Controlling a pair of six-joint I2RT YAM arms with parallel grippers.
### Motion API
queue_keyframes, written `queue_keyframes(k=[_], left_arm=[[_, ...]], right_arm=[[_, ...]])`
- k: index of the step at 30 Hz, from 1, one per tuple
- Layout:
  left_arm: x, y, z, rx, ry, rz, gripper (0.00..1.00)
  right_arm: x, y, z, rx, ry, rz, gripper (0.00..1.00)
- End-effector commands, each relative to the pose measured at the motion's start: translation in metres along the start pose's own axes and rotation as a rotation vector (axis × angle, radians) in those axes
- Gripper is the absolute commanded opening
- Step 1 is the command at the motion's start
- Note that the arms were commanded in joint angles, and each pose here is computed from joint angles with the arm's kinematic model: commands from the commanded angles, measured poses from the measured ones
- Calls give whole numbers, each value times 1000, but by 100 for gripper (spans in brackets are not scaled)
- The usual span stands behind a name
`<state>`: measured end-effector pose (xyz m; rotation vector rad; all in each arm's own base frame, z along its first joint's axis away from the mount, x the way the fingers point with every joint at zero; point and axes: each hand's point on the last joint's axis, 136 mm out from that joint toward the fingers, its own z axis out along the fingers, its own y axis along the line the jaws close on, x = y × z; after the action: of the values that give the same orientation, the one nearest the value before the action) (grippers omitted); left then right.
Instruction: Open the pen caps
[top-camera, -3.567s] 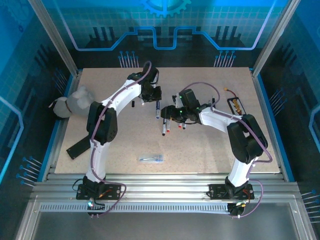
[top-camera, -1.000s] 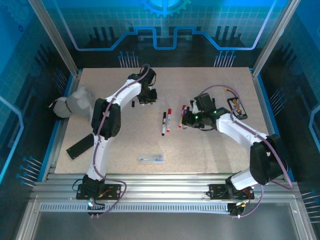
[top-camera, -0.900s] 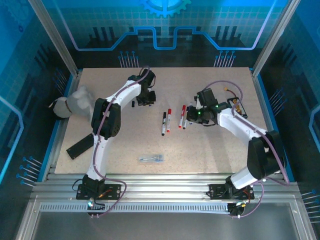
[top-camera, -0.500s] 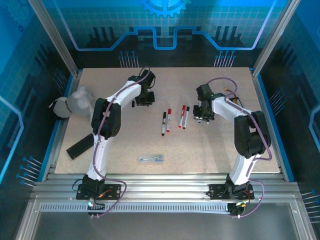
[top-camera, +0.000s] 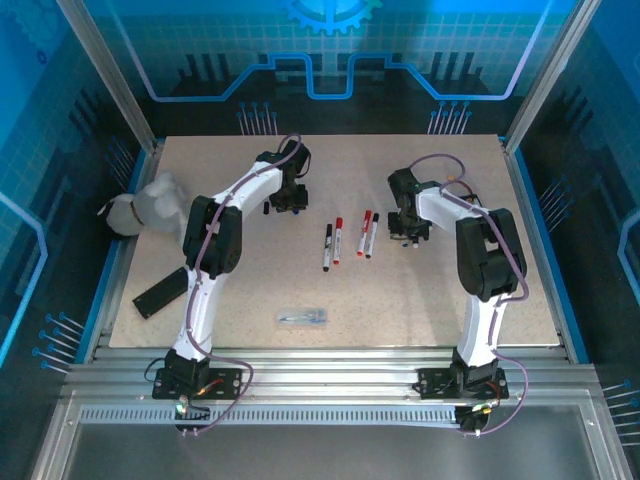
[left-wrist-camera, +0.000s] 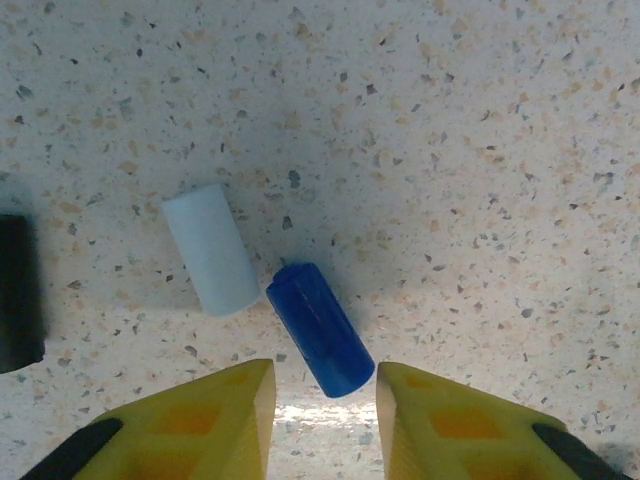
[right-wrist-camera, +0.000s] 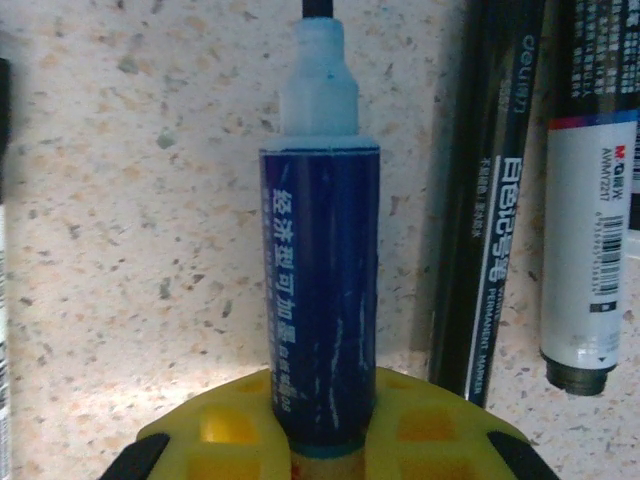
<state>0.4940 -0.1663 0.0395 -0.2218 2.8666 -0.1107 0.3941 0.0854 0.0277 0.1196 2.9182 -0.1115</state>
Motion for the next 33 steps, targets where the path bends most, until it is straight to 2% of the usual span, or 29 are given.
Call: queue_keyframes(k=[1,8,17,25,33], left_arm=[[-5,2,-9,-15,-10,15,34],[-7,-6,-22,11,-31,24,35],[-12,-15,-47,34,-79,43,37],[-10,-24,-56,52,-93,55,37],[4,-40,-60,82,-87,76,38]], right_arm=[[-1,-15,4,74,25,-2,3],[5,-26,7,133,44,4,20],[7,-31,0,149,27,19,35],[2,-32,-15,143,-2,24,35],[-6,-10,-59,13,-119,36,35]])
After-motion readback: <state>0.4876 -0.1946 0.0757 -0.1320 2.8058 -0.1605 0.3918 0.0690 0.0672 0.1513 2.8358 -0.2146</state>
